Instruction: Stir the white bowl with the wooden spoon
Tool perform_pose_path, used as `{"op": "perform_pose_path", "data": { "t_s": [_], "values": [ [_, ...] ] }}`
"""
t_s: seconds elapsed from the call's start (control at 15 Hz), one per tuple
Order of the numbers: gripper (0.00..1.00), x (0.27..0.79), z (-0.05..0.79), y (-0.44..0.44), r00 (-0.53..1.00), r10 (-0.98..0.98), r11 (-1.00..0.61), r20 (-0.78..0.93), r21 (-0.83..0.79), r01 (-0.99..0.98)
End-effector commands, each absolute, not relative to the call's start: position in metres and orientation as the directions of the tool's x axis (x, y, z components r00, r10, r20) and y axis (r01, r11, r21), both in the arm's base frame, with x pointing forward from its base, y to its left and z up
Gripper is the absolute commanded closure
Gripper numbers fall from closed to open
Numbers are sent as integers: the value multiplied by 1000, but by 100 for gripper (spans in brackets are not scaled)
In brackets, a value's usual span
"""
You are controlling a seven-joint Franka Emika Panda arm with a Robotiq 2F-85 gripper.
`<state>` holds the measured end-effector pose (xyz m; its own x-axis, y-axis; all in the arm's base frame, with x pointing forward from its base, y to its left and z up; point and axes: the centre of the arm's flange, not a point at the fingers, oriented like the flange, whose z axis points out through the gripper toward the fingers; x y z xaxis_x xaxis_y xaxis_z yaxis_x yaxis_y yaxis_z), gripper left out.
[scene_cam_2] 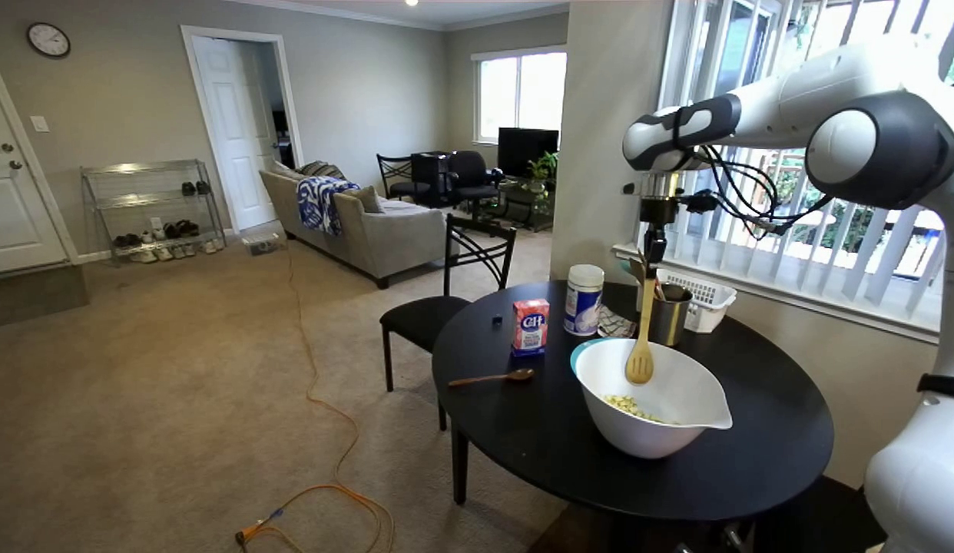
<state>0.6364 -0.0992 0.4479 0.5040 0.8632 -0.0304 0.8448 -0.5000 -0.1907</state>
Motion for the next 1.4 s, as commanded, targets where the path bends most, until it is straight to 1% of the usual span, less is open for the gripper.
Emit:
{"op": "perform_pose_path", "data": {
  "t_s": [0.0, 0.2, 0.27, 0.33, 0.53, 0.8, 1.07, 1.33],
  "values": [
    [88, 636, 448, -99, 504, 863, -500, -30, -191, 845],
    [88, 636, 448, -99, 504, 863, -500, -30, -190, 845],
    [95, 631, 443, -101, 505, 862, -503, -39, -192, 843],
    [95, 620, 439, -103, 512, 858, -505, -22, -205, 838],
    [95, 586, 416, -122, 557, 828, -554, -55, -229, 800],
    [95, 551, 413, -144, 644, 765, -635, -24, -200, 746],
    [95, 534, 428, -139, 676, 736, -663, 41, -162, 731],
    [95, 525, 443, -120, 647, 757, -634, 88, -141, 760]
  ]
}}
